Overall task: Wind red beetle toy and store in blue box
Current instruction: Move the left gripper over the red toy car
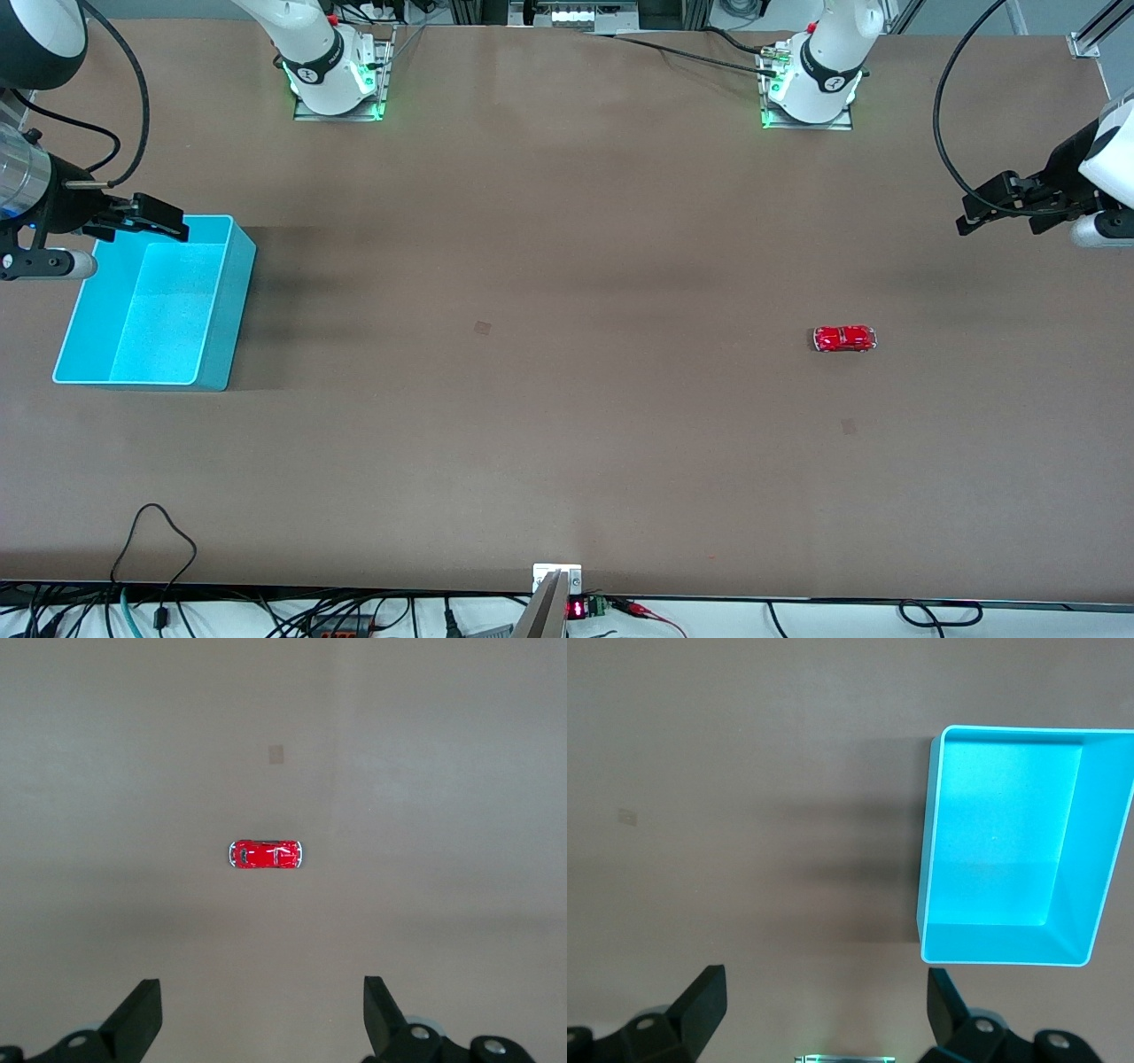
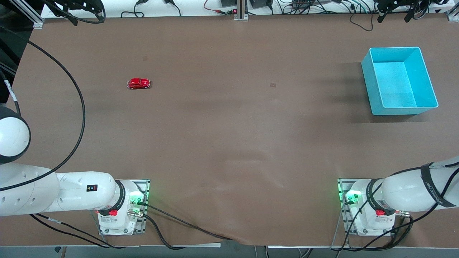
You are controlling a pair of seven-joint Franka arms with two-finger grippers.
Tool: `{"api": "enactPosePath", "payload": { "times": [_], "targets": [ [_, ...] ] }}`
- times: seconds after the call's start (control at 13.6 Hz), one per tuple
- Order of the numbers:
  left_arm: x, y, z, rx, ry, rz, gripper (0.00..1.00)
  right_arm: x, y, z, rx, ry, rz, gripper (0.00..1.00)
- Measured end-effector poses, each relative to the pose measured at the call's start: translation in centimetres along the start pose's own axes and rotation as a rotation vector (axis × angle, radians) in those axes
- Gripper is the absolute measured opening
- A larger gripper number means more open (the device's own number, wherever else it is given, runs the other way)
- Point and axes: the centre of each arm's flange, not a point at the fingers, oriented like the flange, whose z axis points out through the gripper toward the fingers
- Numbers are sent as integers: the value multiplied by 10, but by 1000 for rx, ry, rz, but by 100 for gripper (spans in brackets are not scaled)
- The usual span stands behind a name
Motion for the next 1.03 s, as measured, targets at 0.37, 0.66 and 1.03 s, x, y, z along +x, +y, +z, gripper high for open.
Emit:
{"api": "enactPosePath", "payload": {
  "times": [0.37, 0.66, 1.03],
  "targets": [
    [-3, -1, 7, 1, -16, -1, 100, 2, 0, 4, -1, -9, 0, 100],
    [8, 5, 37, 2, -73, 9, 100, 19, -10, 44, -9, -94, -14, 100],
    [27, 26, 79, -1, -153, 91, 100, 22, -12, 61, -13, -153, -15, 100]
  ]
}}
